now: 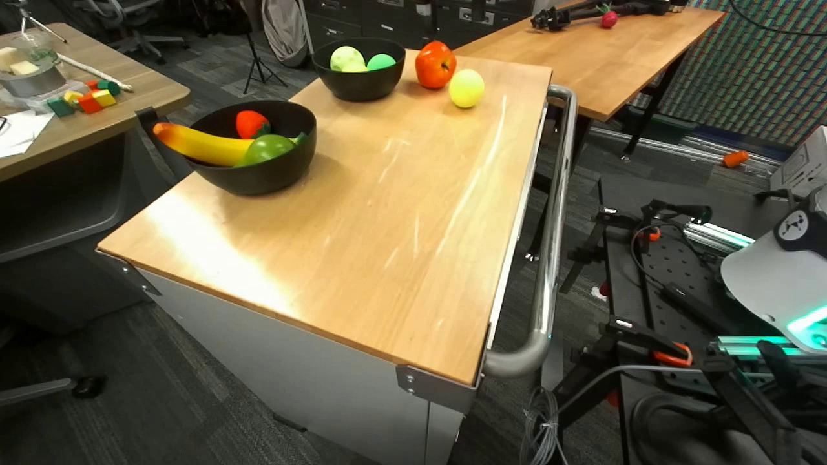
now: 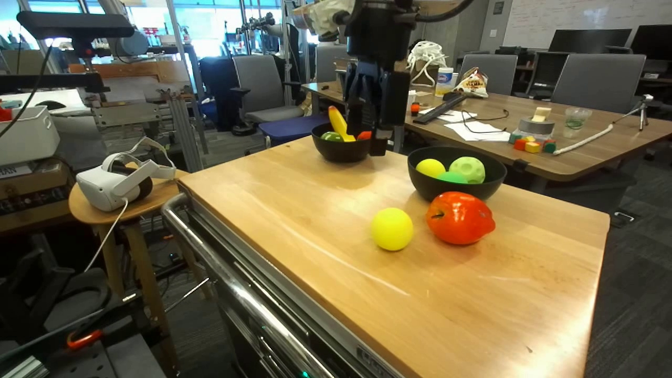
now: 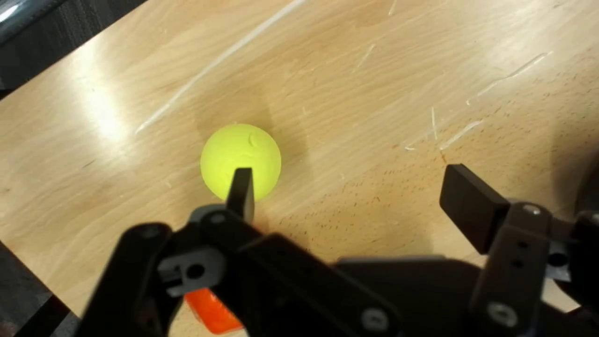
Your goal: Put the fruits in the bowls one by one then move the apple to the left
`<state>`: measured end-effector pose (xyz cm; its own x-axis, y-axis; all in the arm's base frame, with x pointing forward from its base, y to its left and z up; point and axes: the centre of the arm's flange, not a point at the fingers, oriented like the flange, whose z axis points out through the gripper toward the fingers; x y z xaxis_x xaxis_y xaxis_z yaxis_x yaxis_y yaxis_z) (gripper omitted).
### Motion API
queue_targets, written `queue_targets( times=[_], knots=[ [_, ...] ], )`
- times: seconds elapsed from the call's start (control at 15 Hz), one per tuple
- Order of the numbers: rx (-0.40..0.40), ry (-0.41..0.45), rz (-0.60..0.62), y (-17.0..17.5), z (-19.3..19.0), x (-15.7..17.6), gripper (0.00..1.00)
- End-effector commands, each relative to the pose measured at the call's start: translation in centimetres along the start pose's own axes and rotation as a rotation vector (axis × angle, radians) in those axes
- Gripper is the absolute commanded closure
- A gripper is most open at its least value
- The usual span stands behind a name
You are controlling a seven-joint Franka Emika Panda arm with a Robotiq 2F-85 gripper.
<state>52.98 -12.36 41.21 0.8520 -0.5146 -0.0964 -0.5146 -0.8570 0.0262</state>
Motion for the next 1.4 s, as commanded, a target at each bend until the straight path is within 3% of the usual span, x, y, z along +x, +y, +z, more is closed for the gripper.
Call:
queue_targets(
  times=[0.0,0.53,0.8,1.07,1.27,1.33],
  knots=[
    [-0.022,-0.006,0.078,2.2,1.3,0.3,0.0],
    [0.033,0.129,0.158,7.8,6.8,0.4,0.0],
    [0.063,0.186,0.158,7.8,8.8,1.1,0.0],
    [0.053,0.174,0.122,6.7,11.0,1.8,0.0],
    [0.064,0.135,0.112,6.4,12.2,1.8,0.08],
    [0.071,0.124,0.11,6.4,12.4,1.8,0.2]
  ],
)
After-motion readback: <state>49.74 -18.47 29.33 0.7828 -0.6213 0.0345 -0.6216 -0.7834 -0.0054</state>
